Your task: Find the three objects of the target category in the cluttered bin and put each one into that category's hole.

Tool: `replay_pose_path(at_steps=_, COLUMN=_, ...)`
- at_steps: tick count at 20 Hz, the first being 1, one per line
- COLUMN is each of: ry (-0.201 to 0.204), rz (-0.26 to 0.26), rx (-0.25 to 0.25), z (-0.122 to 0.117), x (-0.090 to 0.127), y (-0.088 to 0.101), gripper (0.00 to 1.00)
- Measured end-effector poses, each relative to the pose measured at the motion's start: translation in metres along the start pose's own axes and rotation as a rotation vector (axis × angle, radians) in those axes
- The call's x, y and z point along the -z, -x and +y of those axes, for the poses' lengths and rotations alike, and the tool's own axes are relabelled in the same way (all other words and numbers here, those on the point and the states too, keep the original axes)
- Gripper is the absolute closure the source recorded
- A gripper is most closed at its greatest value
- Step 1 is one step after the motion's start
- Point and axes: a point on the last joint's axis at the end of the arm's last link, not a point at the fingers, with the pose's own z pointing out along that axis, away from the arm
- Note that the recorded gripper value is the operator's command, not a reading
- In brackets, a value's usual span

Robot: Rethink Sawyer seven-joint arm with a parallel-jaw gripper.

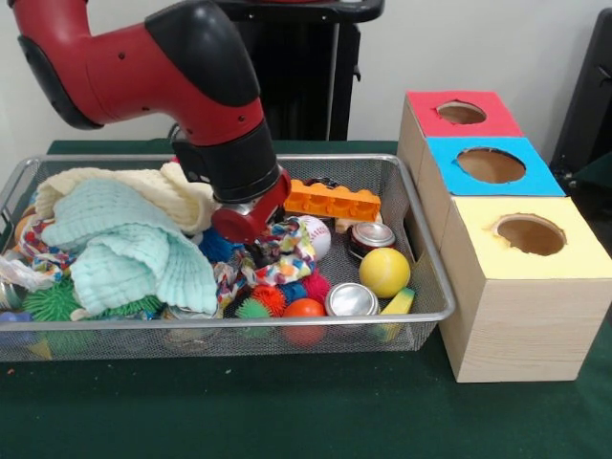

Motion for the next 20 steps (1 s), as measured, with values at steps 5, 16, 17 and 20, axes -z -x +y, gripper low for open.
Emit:
replay_pose_path(at_steps=5, ry=-0.023, rz=0.003, rx=0.084, z=0.01, x=-0.003, y=0.043, gripper=0.0)
replay_pose_path(at_steps=16, ry=0.022, rz=-0.016, rx=0.097, z=0.019, x=-0.006, y=0.056, gripper=0.0)
replay_pose_path(at_steps=17, ry=0.026, rz=-0.014, rx=0.093, z=0.018, x=-0.005, y=0.053, gripper=0.0)
replay_pose_path(at_steps=20, ry=0.031, rz=-0.009, rx=0.085, z=0.016, x=-0.003, y=0.049, gripper=0.0)
